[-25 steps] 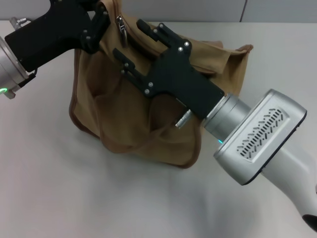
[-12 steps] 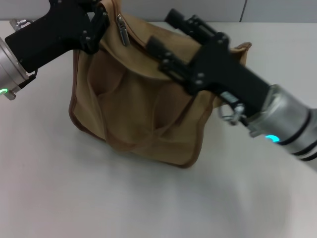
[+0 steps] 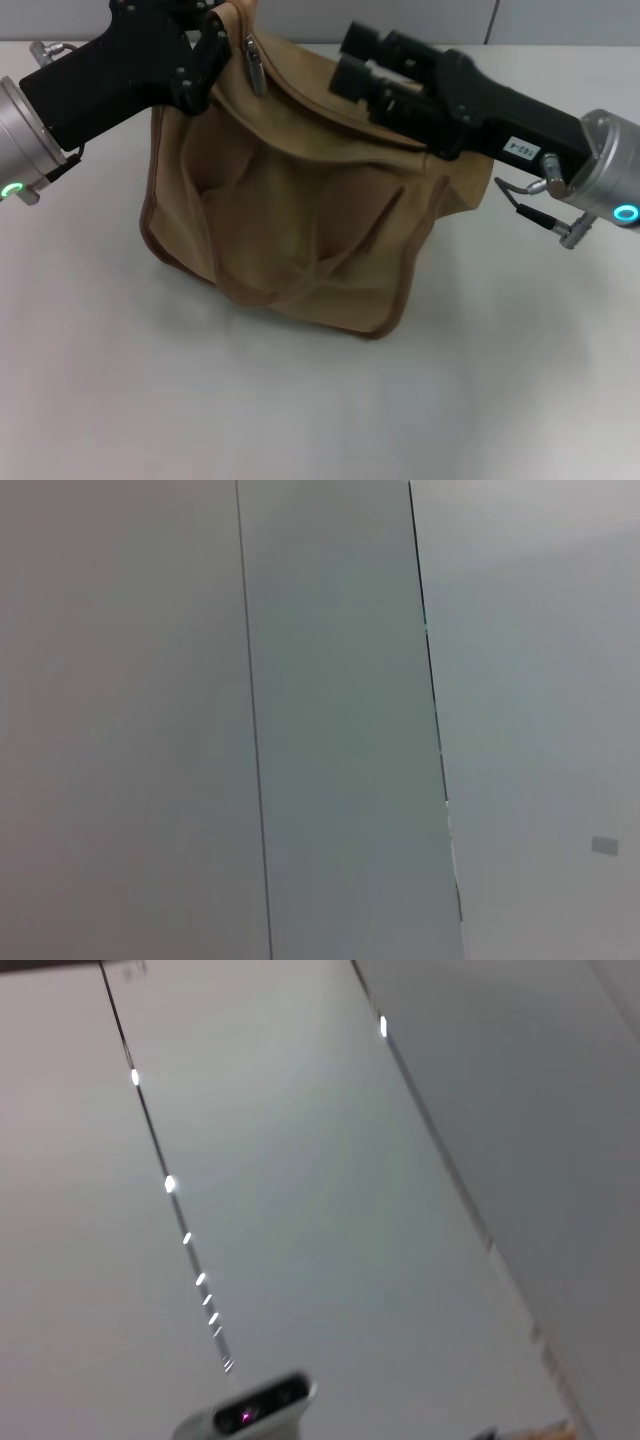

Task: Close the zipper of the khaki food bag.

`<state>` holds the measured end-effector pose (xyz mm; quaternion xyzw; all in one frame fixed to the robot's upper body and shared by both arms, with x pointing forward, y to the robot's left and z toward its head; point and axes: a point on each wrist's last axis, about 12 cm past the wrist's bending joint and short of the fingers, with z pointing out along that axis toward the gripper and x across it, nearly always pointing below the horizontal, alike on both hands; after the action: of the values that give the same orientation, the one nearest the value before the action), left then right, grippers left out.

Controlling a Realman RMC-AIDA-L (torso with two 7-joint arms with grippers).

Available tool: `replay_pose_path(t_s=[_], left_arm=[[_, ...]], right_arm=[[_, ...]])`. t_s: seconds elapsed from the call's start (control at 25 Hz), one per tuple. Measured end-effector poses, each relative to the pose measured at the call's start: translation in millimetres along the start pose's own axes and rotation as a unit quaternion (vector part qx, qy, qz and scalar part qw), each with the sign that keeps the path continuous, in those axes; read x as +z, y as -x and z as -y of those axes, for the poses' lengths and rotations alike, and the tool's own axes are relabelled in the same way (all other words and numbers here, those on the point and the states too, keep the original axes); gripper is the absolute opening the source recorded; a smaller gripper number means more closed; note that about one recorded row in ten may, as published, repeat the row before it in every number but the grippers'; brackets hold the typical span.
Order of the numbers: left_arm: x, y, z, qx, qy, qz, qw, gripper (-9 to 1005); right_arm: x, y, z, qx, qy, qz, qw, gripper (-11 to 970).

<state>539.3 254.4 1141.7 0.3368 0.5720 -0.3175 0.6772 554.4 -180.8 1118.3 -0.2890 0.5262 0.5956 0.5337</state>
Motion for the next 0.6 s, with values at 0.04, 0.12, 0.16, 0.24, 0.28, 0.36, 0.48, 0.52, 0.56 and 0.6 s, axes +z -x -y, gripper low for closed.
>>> replay_pose_path(t_s=[0.04,0.12,0.16,0.24,0.28,0.36,0.48,0.52,0.56,0.6], left_arm=[[0.5,0.1,0.3,0.0,0.0,0.001,1.0,85],[2.0,1.2,0.3,-0.001,-0.001,0.004,1.0,86],[2.0,1.2,0.3,-0.001,-0.001,0.004,1.0,87],[2.4,1.9,0.0,-0.001,0.0,0.006,1.0,88],[2.6,2.4,-0.2,-0.001,0.001,0.008,1.0,88],[2.6,3.3,-0.6,-0.002,0.002,0.011,1.0,89],[2.7,4.0,-1.0,-0.002,0.003,0.014,1.0,91],[3.3,4.4,-1.0,-0.002,0.003,0.014,1.0,92],[3.3,4.4,-1.0,-0.002,0.003,0.014,1.0,92],[3.4,4.4,-0.9,-0.002,0.002,0.014,1.0,93]], right_arm=[[2.0,1.4,1.1,0.013,0.006,-0.013,1.0,655],[6.2,4.0,3.1,0.035,0.016,-0.035,0.999,655],[6.2,4.0,3.1,0.035,0.016,-0.035,0.999,655],[7.8,4.7,5.3,0.043,0.012,-0.043,0.998,655],[8.3,4.7,6.7,0.046,0.007,-0.045,0.998,655],[9.9,4.3,10.0,0.052,-0.004,-0.052,0.997,655],[13.9,3.2,15.3,0.056,-0.019,-0.068,0.996,655],[15.9,2.7,16.8,0.058,-0.022,-0.074,0.995,655],[18.2,2.2,18.3,0.059,-0.024,-0.081,0.995,655],[20.4,1.9,19.4,0.059,-0.026,-0.086,0.994,655]])
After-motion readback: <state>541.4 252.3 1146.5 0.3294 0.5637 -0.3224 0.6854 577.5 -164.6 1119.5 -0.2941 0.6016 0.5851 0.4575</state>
